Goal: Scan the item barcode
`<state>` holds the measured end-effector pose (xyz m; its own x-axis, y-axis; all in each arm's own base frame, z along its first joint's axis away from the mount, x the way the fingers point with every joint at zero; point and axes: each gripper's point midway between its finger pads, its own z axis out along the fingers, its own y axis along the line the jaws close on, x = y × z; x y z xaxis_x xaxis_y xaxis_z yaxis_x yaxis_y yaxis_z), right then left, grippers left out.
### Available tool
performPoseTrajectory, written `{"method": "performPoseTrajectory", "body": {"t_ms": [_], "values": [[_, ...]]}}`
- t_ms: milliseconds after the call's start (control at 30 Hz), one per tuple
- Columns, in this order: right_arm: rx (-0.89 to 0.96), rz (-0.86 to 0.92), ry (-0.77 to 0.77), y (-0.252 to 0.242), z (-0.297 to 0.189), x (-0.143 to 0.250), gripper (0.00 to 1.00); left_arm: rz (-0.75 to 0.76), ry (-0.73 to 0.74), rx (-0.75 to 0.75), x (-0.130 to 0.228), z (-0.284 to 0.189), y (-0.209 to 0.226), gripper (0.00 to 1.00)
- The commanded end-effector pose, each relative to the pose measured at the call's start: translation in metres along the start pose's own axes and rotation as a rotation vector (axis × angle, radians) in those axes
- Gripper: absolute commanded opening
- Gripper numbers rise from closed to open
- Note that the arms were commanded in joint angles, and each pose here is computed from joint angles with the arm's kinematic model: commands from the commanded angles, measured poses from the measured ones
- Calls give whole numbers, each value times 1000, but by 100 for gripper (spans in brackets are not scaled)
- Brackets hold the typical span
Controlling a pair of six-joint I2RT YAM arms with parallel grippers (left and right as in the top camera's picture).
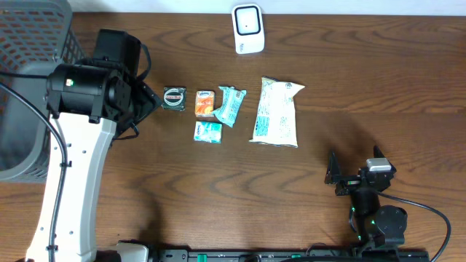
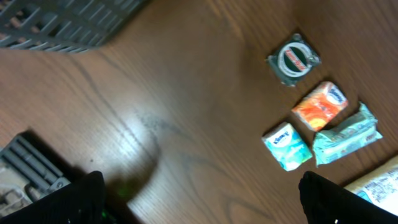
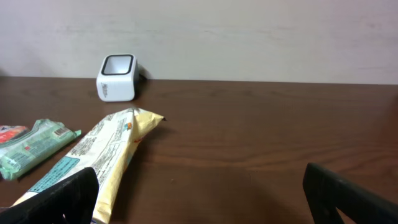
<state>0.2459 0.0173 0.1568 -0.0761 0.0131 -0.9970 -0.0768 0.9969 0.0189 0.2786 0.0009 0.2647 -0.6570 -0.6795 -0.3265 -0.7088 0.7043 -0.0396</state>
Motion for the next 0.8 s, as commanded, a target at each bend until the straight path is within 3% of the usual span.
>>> {"method": "performPoseTrajectory", "body": {"t_ms": [0, 267, 333, 433, 467, 667, 767], "values": [[-5, -8, 0, 1, 0, 0, 99, -55, -18, -35, -3, 1, 7, 98], [-38, 15, -38, 7, -1, -9, 99, -56, 29, 2, 5, 2, 0, 98], [-190, 154, -54, 32, -4, -17, 99, -56, 29, 2, 5, 2, 0, 98], [-561, 435, 50, 91, -27, -19, 99, -56, 29, 2, 5, 2, 0, 98], [-605, 478, 61, 97, -31, -22, 99, -56, 29, 2, 5, 2, 0, 98], [-654, 994, 39, 92, -37, -67, 99, -56, 30, 2, 5, 2, 0, 98], [-684, 1020, -125, 82, -45, -103, 99, -56, 30, 2, 5, 2, 0, 98]]}}
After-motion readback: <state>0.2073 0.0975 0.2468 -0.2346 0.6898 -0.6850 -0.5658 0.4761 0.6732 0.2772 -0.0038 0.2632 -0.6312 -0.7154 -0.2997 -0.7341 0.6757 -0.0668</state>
